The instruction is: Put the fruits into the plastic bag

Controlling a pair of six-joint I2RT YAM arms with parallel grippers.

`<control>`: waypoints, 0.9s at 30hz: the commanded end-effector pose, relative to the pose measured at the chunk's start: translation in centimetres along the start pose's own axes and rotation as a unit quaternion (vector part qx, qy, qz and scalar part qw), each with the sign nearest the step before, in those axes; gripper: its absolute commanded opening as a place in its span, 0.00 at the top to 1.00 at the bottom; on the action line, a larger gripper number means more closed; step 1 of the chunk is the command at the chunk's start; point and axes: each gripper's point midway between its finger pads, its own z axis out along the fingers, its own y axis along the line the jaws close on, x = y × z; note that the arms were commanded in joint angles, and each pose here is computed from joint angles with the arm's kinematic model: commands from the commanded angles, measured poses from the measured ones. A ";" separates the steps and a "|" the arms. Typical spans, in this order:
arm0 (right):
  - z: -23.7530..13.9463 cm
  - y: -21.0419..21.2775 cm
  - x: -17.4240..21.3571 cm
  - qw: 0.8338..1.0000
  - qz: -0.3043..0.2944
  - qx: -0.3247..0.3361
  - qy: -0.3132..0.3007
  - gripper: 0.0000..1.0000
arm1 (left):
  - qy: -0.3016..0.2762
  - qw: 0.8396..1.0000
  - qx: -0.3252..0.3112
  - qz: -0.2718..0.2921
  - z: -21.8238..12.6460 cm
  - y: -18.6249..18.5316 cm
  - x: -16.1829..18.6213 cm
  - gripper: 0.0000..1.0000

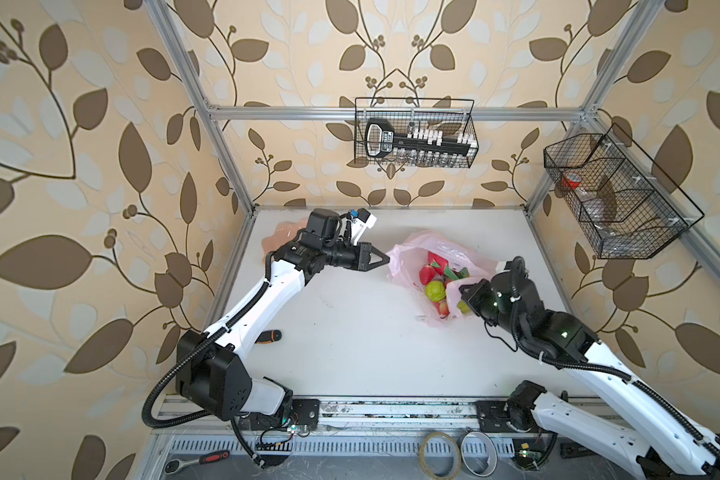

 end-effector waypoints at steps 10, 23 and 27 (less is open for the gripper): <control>-2.1 10.1 -6.0 0.992 -0.009 -0.114 0.057 1.00 | -0.161 0.986 -0.027 -0.014 -7.9 -5.9 -10.9 1.00; -1.3 11.1 -8.4 0.984 0.044 -0.146 0.089 1.00 | -0.178 0.964 -0.185 -0.064 -14.3 -0.7 -11.2 1.00; -0.8 11.0 -8.1 0.982 0.053 -0.153 0.097 1.00 | -0.175 0.969 -0.158 -0.068 -13.5 -0.8 -10.6 1.00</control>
